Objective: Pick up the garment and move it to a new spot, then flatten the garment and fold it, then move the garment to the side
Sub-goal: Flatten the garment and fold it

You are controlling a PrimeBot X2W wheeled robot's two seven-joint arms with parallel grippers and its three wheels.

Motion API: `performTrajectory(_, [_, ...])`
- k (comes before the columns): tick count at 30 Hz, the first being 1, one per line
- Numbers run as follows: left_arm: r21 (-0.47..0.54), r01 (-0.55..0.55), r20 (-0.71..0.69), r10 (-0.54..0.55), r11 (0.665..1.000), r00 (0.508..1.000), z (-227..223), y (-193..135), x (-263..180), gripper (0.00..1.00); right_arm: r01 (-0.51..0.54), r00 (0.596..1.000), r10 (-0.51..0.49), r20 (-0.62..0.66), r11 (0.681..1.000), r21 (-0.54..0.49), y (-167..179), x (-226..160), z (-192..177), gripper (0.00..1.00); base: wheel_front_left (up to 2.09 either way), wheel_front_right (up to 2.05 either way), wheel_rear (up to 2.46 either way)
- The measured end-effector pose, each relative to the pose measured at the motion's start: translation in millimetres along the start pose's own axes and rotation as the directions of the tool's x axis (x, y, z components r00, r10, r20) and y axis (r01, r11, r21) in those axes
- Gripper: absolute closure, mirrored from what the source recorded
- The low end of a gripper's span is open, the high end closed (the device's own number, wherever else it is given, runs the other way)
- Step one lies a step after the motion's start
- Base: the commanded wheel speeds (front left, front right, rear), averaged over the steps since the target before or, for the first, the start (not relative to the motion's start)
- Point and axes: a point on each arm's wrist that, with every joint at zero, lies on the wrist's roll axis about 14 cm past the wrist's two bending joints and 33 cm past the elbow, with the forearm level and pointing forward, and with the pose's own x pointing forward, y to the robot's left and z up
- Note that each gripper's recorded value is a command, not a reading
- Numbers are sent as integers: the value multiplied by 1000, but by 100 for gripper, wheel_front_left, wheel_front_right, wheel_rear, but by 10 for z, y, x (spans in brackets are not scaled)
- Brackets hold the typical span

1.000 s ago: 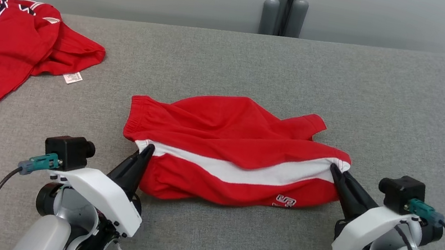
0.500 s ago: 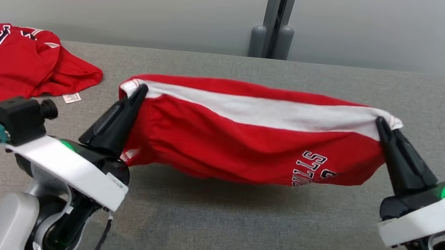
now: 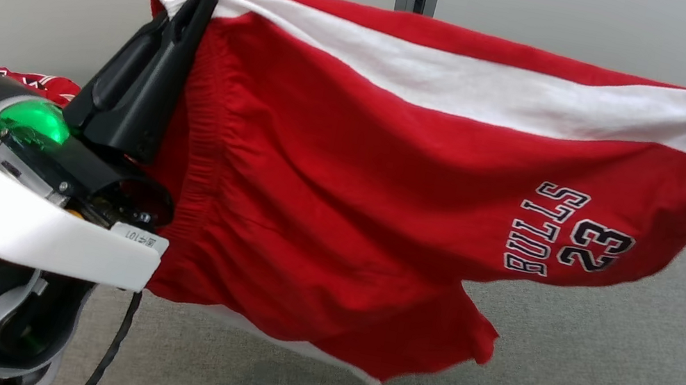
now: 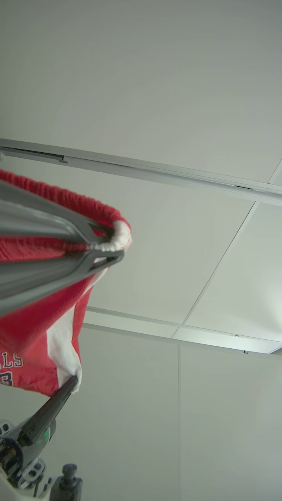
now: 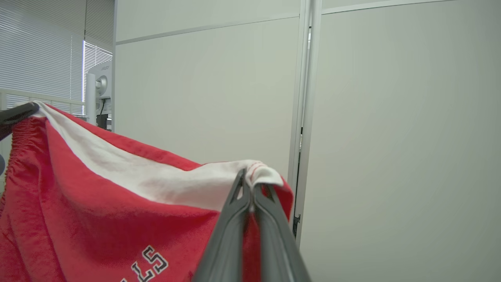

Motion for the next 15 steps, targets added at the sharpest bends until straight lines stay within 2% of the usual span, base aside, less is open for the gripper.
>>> performTrajectory(4, [34, 35, -9, -34, 999, 999, 77, -55, 115, 100, 17, 1000, -17, 21, 1000, -9, -51, 6, 112, 100, 0, 0, 0])
performTrajectory(7, [35, 30, -63, -27, 999, 998, -57, 34, 227, 100, 26, 1000, -26, -10, 999, 23, -82, 67, -6, 100, 0, 0, 0])
performTrajectory(11, [17, -1, -162, 4, 1000, 987, -361, 293, 426, 100, 7, 997, -2, -76, 998, 70, -74, 293, -302, 100, 0, 0, 0])
performTrajectory(15, [44, -40, -224, 49, 998, 973, -587, 653, 743, 100, 3, 998, 2, -62, 996, 89, -167, 739, -461, 100, 0, 0, 0])
